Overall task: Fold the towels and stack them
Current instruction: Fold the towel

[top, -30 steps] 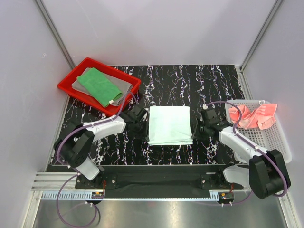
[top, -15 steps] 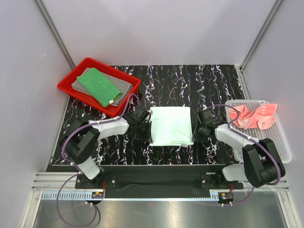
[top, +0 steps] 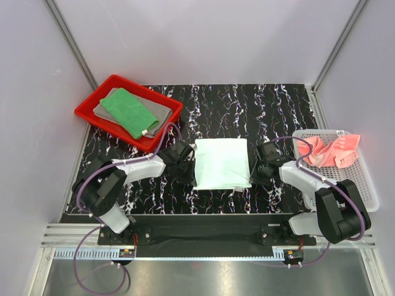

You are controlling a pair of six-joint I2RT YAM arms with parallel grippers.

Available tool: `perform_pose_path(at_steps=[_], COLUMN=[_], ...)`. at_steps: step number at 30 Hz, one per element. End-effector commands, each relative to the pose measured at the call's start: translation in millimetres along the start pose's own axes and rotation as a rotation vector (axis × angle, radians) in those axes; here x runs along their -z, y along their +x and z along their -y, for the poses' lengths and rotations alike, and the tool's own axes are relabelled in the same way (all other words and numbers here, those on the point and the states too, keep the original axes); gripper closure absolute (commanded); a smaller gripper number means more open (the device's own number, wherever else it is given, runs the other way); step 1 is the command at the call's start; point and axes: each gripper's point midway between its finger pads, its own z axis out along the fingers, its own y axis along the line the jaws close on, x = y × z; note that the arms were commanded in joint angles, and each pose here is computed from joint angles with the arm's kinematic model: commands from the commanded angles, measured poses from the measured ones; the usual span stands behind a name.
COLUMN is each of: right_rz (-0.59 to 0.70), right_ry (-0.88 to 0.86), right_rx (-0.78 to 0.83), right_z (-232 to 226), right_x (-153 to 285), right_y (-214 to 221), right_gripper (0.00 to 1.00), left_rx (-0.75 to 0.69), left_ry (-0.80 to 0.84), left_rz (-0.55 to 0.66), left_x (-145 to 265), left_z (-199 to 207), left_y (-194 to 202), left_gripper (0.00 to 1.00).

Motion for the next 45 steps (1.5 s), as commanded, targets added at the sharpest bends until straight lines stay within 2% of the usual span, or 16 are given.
perform_pose_path(at_steps=[1,10,13,14,15,17,18,20,21,25,27,32,33,37,38,45], right_rz=[0.060,0.087,0.089,0.097,0.090,0.114,0.117,0.146,0.165,0.180,0.147,0.112,0.097,0.021,-0.069,-0.183], right_ry=[0.089,0.090,0.079,0.068,0.076,0.036,0.025,-0.062,-0.096,-0.334,-0.353,-0.462,-0.483,-0.563,-0.556,-0.579], right_rx=[-0.017,-0.024,-0.018,-0.016,-0.009,0.014,0.026,0.113,0.145,0.411,0.467,0.684,0.722,0.740,0.722,0.778], right_z=[16.5,17.2,12.2,9.0,9.8,-4.3,-8.7,-35.0,-45.5,-99.3,-103.4,-127.5,-128.0,-130.5,-122.2,-105.3], right_x=[0.2,3.3,8.5,12.4,16.7,31.0,36.4,51.7,55.4,75.1,65.9,55.0,52.2,37.5,19.6,-24.0], right_y=[-7.3,-10.7,-14.2,-17.3,-16.7,-29.8,-33.5,-52.2,-61.6,-100.1,-114.2,-145.1,-145.7,-164.0,-154.9,-172.8], right_gripper=[1.00,1.00,0.80,0.72,0.70,0.62,0.57,0.55,0.53,0.49,0.49,0.47,0.46,0.44,0.43,0.40], left_rx=[-0.017,-0.025,-0.027,-0.033,-0.048,-0.071,-0.106,-0.140,-0.184,-0.265,-0.327,-0.419,-0.436,-0.480,-0.505,-0.557], left_ry=[-0.095,-0.038,-0.011,0.009,0.024,0.010,0.004,-0.034,-0.034,-0.036,-0.054,-0.020,-0.012,-0.040,-0.045,-0.045], left_rz=[-0.013,-0.020,-0.016,-0.003,0.016,0.022,0.081,0.115,0.180,0.255,0.272,0.168,0.186,0.120,0.128,0.073], left_x=[1.1,1.3,9.7,15.8,21.9,33.9,45.1,55.2,67.7,82.0,79.0,44.8,45.7,16.5,16.1,-8.3], left_z=[-24.7,-13.6,-3.8,2.3,10.7,14.5,21.8,19.7,22.9,18.2,12.8,4.0,8.4,-4.9,-4.3,-15.3], left_y=[13.4,14.3,11.7,7.6,-1.4,-10.8,-35.7,-56.3,-84.6,-142.3,-167.7,-190.9,-202.2,-209.9,-218.1,-227.2], left_gripper=[1.00,1.00,0.77,0.62,0.54,0.48,0.47,0.45,0.44,0.46,0.46,0.48,0.48,0.47,0.47,0.47])
